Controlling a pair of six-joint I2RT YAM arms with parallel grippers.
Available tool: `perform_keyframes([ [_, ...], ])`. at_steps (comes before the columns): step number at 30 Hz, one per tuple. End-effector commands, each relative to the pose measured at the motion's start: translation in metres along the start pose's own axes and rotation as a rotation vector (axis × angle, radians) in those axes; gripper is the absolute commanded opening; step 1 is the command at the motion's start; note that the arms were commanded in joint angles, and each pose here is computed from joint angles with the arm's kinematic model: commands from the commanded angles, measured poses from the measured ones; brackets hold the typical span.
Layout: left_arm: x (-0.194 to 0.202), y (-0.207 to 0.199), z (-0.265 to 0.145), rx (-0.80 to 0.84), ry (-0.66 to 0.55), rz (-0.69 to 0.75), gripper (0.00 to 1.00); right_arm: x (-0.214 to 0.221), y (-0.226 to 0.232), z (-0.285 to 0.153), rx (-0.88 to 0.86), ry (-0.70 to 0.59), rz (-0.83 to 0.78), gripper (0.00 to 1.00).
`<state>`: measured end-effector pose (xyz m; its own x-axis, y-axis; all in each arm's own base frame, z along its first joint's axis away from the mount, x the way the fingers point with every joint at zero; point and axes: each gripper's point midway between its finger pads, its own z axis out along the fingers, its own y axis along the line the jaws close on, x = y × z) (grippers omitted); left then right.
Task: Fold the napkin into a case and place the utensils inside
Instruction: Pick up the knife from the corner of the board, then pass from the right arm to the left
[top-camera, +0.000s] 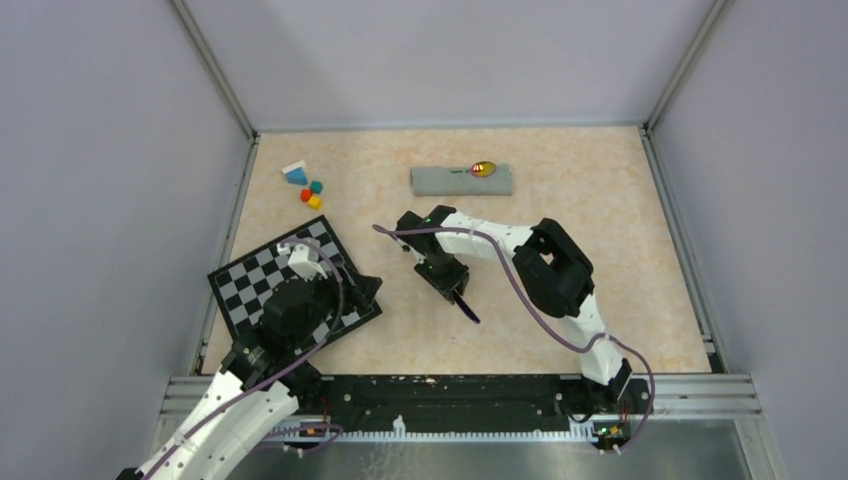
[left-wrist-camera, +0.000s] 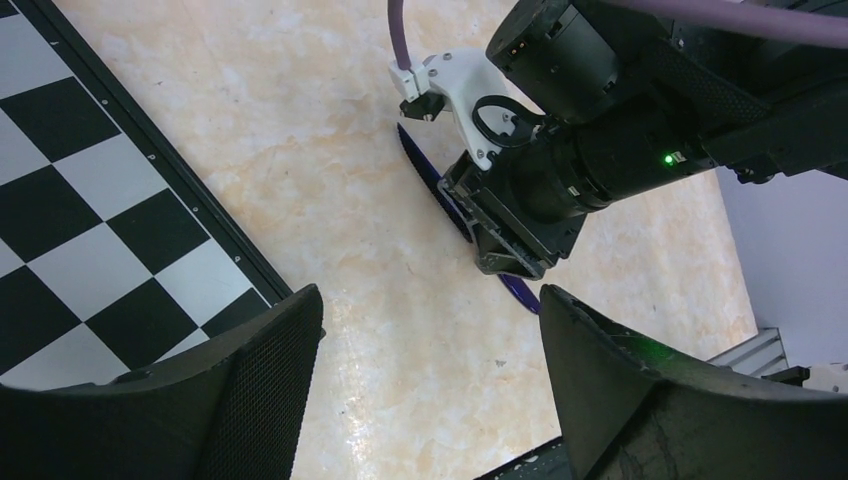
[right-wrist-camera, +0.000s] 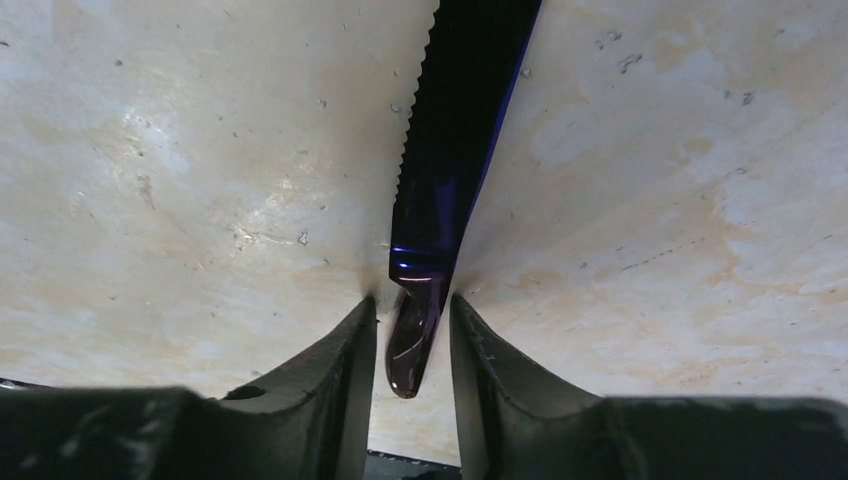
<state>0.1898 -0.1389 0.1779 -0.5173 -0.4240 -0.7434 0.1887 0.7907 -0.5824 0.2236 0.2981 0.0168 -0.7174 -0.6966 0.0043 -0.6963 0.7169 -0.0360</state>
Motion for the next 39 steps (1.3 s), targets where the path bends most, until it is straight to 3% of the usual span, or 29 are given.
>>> perform_keyframes([
  [1, -0.018, -0.005, -0.008, 0.001, -0.057, 0.025, 0.85, 0.021, -0.001, 0.026, 0.040, 0.100, -0.001, 0.28],
  [7, -0.015, -0.005, -0.005, 0.007, -0.051, 0.004, 0.88, 0.009, -0.003, 0.031, 0.066, 0.029, 0.006, 0.00],
  [13, -0.002, -0.011, 0.006, 0.030, 0.016, -0.022, 0.90, -0.008, -0.002, 0.005, 0.004, -0.170, 0.035, 0.00],
  [19, 0.014, -0.017, 0.024, 0.075, 0.059, -0.100, 0.91, -0.012, 0.003, -0.025, -0.184, -0.379, 0.147, 0.00],
  [27, 0.042, -0.051, 0.047, 0.252, 0.208, -0.175, 0.89, -0.013, -0.002, -0.053, -0.414, -0.602, 0.340, 0.00],
  [34, 0.086, -0.096, 0.060, 0.533, 0.469, -0.112, 0.83, -0.023, -0.013, -0.082, -0.588, -0.751, 0.534, 0.00],
  [36, 0.105, -0.100, 0.072, 0.523, 0.532, -0.073, 0.82, -0.028, -0.011, -0.091, -0.655, -0.790, 0.580, 0.00],
  [39, 0.112, -0.094, 0.091, 0.449, 0.498, 0.010, 0.81, -0.032, -0.010, -0.100, -0.709, -0.822, 0.628, 0.00],
])
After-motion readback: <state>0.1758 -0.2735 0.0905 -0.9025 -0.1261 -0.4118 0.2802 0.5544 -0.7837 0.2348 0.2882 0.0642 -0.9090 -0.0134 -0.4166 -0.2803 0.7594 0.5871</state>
